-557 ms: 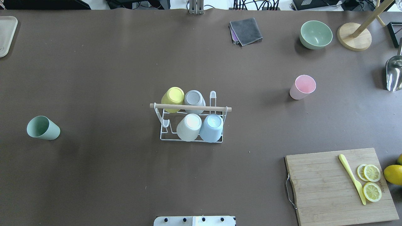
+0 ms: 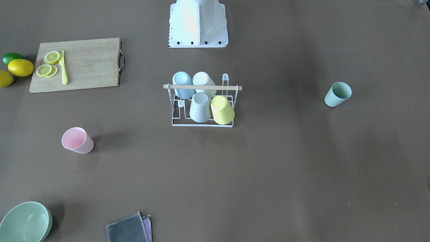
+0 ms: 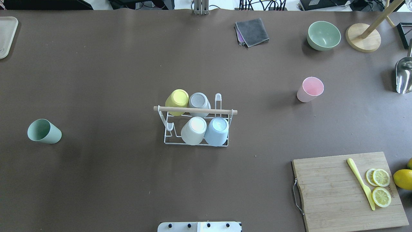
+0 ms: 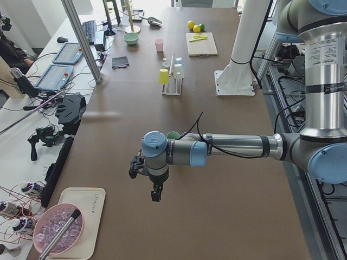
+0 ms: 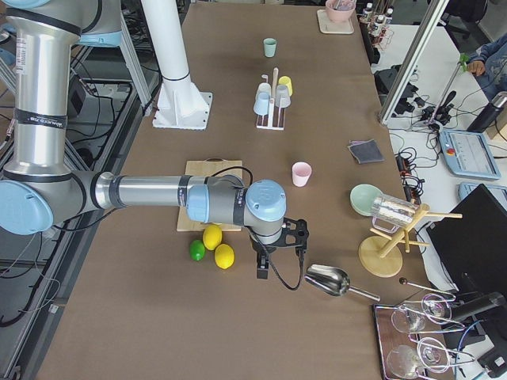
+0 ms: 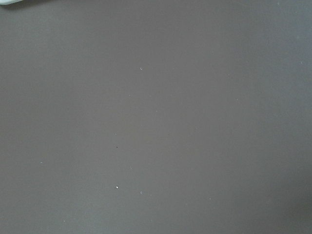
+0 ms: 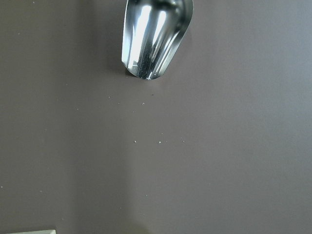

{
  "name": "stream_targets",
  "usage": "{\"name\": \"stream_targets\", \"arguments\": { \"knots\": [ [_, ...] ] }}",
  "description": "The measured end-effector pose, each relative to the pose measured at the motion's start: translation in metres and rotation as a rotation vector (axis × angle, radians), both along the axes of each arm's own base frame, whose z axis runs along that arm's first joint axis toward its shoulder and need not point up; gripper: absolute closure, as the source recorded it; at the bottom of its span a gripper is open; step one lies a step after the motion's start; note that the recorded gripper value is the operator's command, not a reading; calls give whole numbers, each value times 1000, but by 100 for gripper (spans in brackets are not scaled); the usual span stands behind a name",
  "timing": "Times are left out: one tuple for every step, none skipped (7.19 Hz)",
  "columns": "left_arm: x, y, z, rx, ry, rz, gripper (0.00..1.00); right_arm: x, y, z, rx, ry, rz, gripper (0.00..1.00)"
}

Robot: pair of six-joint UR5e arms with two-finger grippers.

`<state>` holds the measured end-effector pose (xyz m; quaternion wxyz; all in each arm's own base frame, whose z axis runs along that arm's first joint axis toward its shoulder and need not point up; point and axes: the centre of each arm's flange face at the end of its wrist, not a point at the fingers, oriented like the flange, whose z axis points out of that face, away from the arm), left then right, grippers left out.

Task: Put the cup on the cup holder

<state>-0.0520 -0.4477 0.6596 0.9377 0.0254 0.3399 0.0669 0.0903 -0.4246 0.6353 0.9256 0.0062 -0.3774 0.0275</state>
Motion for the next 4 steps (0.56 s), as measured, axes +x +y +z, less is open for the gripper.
{"name": "stream_targets", "arguments": {
  "knots": [
    [0, 0, 0, 0, 0, 0, 2, 0, -2, -1, 2, -1, 2, 0],
    [0, 0, 0, 0, 0, 0, 2, 1, -10, -8, 17, 3, 4, 0],
    [0, 0, 0, 1, 1, 0, 2, 4, -21, -18, 42, 37, 5, 0],
    [0, 0, -1, 1, 1, 0, 2, 8, -33, -27, 70, 93, 7, 0]
  ]
}}
